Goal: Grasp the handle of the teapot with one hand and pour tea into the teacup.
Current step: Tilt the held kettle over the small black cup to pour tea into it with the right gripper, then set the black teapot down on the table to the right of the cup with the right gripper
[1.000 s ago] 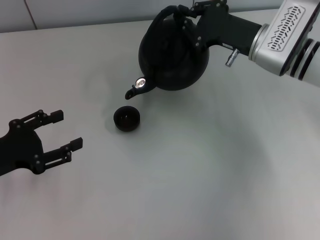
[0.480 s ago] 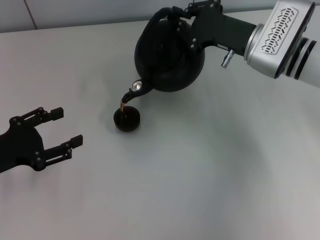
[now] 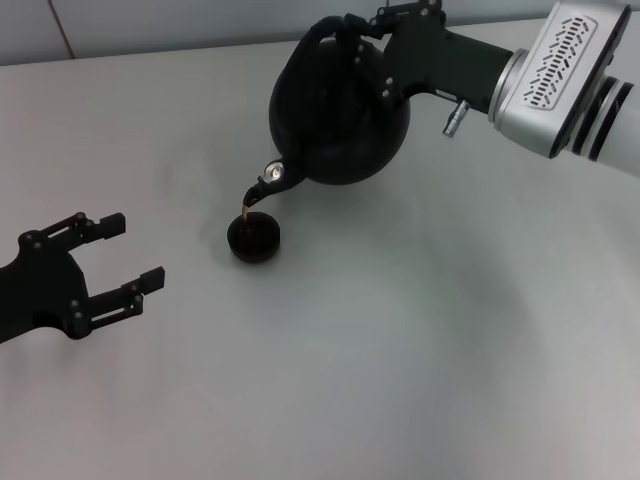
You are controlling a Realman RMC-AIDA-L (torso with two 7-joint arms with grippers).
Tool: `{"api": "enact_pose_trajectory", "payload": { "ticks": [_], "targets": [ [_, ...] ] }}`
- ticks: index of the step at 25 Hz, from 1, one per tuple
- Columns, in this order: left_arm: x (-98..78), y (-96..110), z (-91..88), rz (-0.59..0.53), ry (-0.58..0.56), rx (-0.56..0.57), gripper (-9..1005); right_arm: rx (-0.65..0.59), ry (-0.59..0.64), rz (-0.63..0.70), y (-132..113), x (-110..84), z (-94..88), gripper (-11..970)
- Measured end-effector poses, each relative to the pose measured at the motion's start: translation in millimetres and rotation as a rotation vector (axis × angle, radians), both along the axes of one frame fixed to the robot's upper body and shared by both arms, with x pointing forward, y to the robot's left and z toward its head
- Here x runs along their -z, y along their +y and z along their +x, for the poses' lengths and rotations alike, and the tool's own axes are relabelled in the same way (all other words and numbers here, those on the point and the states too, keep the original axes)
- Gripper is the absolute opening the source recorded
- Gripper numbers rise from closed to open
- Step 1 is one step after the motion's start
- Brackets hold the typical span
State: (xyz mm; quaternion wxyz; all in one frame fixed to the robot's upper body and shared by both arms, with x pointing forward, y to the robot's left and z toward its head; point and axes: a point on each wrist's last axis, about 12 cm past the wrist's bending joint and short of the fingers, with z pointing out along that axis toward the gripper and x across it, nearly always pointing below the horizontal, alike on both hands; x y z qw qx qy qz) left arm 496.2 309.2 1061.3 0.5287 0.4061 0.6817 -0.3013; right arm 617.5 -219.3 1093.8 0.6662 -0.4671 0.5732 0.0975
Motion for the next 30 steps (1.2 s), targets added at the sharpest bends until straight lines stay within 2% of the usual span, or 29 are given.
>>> {"api": "enact_pose_trajectory", "payload": {
  "ticks": [12,23,30],
  "targets": [
    [2.1,-4,0.7,0.013,0.000,0.011,782,0.076,0.054,0.134,-8,12.6,-12.8,93],
    [-0.8,0,1.4,0.007,-0.016,-0.010,782,0.222,0.050,0.446,-37,18.0,-39.9,94],
    [-0.6,1,0.6,0.005,-0.016,-0.017,781,0.279,0.112,0.494,-46,27.9,-47.2,94]
  ]
}}
